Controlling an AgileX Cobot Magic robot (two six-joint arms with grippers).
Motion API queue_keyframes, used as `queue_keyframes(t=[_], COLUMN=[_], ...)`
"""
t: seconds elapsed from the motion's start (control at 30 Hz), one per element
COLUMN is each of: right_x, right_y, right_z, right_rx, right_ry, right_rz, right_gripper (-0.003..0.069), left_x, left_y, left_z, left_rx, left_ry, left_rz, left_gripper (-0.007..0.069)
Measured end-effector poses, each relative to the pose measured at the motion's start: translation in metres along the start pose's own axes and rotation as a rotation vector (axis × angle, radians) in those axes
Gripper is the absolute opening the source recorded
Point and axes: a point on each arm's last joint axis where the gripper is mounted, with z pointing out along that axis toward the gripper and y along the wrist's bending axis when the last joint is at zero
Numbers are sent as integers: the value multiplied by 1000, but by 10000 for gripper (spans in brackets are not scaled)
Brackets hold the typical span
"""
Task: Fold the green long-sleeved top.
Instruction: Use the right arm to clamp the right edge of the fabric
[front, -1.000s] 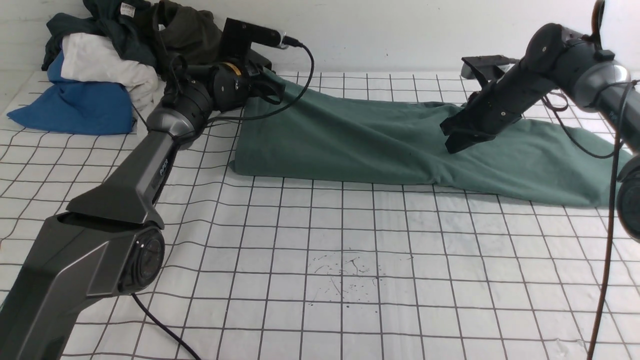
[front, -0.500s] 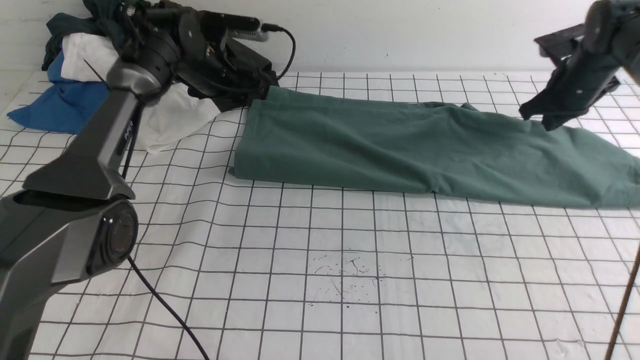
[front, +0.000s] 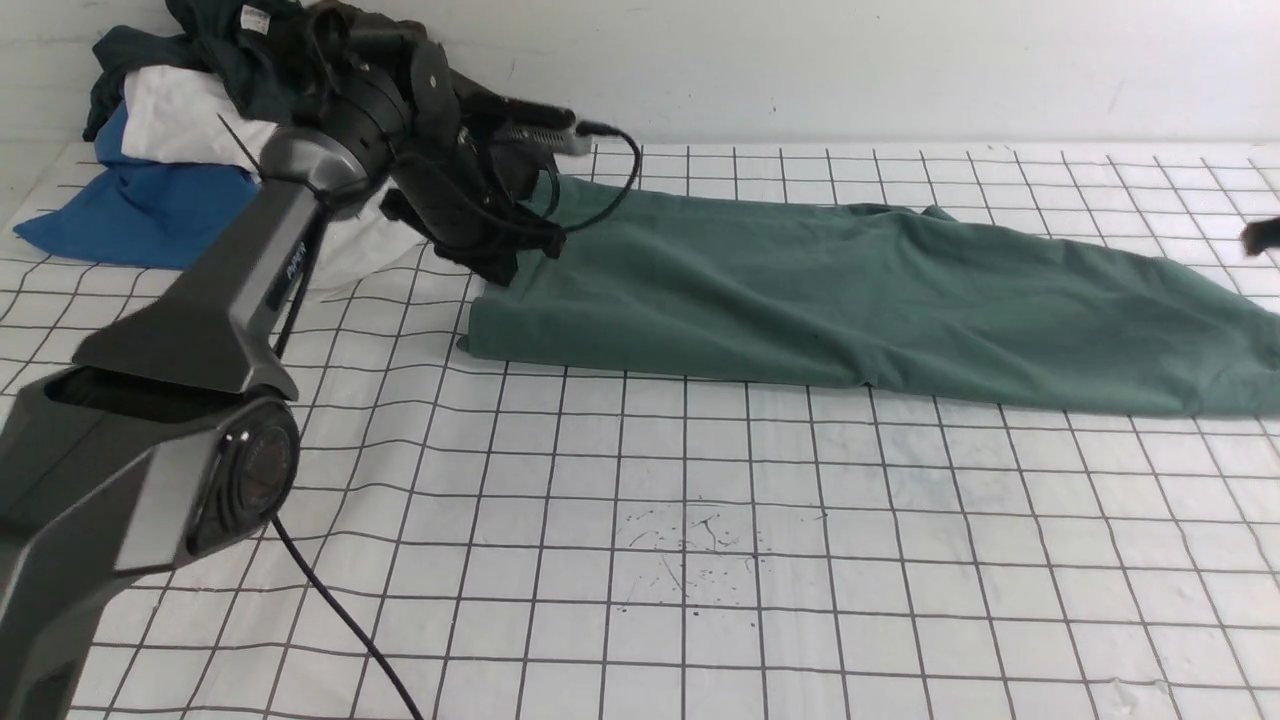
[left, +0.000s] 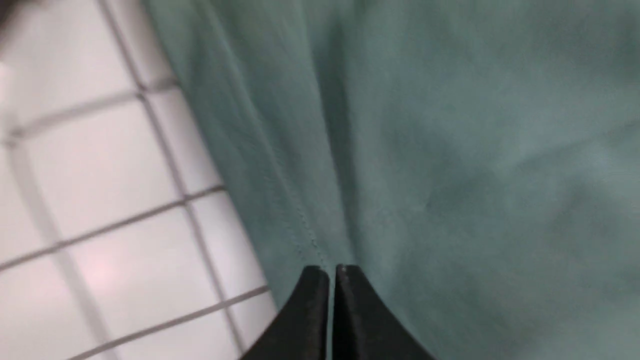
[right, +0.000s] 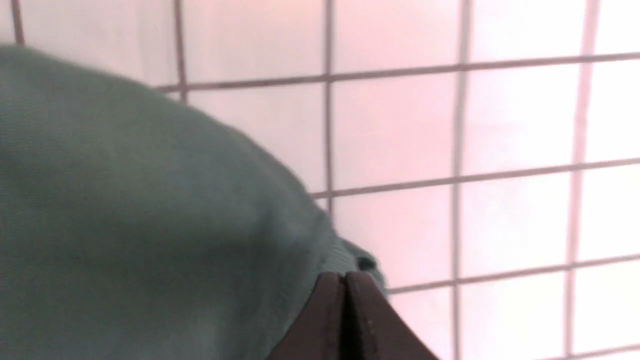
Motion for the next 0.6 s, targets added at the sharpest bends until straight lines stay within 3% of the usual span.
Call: queue_keyframes(t=[0.07, 0.2, 0.27, 0.33, 0.43, 0.5, 0.6], right_x=[-3, 12, 29, 38, 65, 72, 74], right_y=[-13, -28, -37, -40, -38, -31, -20], right_z=[-41, -71, -57, -44, -1, 18, 37], right_rx=[-45, -135, -154, -158, -184, -205, -205], right_ry=[-80, -105, -58, -24, 60, 69, 79], right_rz=[46, 73, 114, 133, 182, 208, 214], right_gripper=[20, 141, 266, 320, 491, 555, 590], left_x=[-14, -25, -17, -10, 22, 46, 73], left_y=[-7, -23, -30, -33, -38, -41, -43], left_z=[-49, -148, -190, -211, -237, -252, -259], left_rx=[3, 2, -3, -15, -44, -66, -81], left_ry=[-84, -212, -243, -249, -172, -128, -69], left_rz=[8, 28, 41, 49, 75, 89, 88], left_gripper=[-7, -7, -7, -7, -7, -7, -7])
